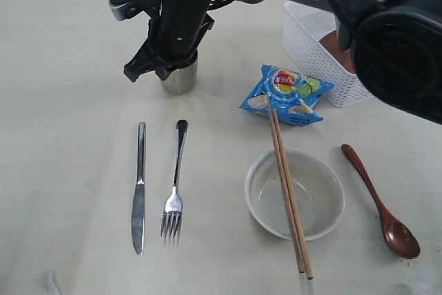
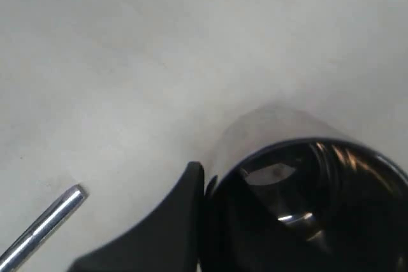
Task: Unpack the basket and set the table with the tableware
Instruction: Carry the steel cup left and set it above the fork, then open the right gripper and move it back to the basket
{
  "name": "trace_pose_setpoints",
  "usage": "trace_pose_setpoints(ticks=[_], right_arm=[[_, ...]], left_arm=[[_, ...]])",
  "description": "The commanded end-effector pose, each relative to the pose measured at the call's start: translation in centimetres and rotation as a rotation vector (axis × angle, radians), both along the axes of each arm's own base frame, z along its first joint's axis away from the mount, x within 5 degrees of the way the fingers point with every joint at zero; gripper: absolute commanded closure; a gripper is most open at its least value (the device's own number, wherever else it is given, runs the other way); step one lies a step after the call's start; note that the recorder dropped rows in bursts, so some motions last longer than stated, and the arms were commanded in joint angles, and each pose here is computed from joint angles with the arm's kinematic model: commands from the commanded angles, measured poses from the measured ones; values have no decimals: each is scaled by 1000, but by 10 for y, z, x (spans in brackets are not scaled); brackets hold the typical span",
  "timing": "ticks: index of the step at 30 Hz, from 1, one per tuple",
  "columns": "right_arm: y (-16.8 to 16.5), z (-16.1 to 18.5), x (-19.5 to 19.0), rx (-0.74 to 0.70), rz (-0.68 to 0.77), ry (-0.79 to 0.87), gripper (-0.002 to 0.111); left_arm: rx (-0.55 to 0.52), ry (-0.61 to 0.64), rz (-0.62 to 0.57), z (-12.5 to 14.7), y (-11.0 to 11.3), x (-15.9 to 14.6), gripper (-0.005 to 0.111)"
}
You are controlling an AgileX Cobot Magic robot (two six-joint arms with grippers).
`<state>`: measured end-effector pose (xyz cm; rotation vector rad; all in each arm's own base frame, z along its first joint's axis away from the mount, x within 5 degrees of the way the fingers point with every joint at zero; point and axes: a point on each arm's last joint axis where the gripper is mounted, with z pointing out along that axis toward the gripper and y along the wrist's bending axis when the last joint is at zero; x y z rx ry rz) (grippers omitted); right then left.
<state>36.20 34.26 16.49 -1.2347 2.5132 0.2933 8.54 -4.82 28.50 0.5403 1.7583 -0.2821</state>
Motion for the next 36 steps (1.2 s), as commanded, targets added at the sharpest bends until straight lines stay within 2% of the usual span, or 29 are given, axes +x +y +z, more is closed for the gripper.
trace_pose_setpoints(ticks=[1, 10, 18, 30, 32, 33, 34, 35, 36], right_arm=[[4, -5, -2, -3, 23, -2, 109], [17, 15, -2, 42, 43, -42, 109], [18, 1, -7, -9, 64, 16, 109], [17, 0, -8, -15, 49, 32, 108], [17, 0, -8, -14, 47, 32, 100], [17, 0, -8, -15, 46, 34, 86], [17, 0, -8, -15, 46, 34, 79], [17, 0, -8, -15, 46, 34, 61], [17, 0, -8, -14, 45, 33, 55]], left_arm=[[-12, -8, -6, 0, 0, -1, 107], [-12, -8, -6, 0, 0, -1, 107], [-14, -10, -7, 0, 0, -1, 107], [-14, -10, -7, 0, 0, -1, 107], [-16, -9, -7, 0, 0, -1, 107], [-16, -9, -6, 0, 0, -1, 107], [-16, -9, -6, 0, 0, -1, 107], [-16, -9, -6, 0, 0, -1, 107], [-16, -9, -6, 0, 0, -1, 107]])
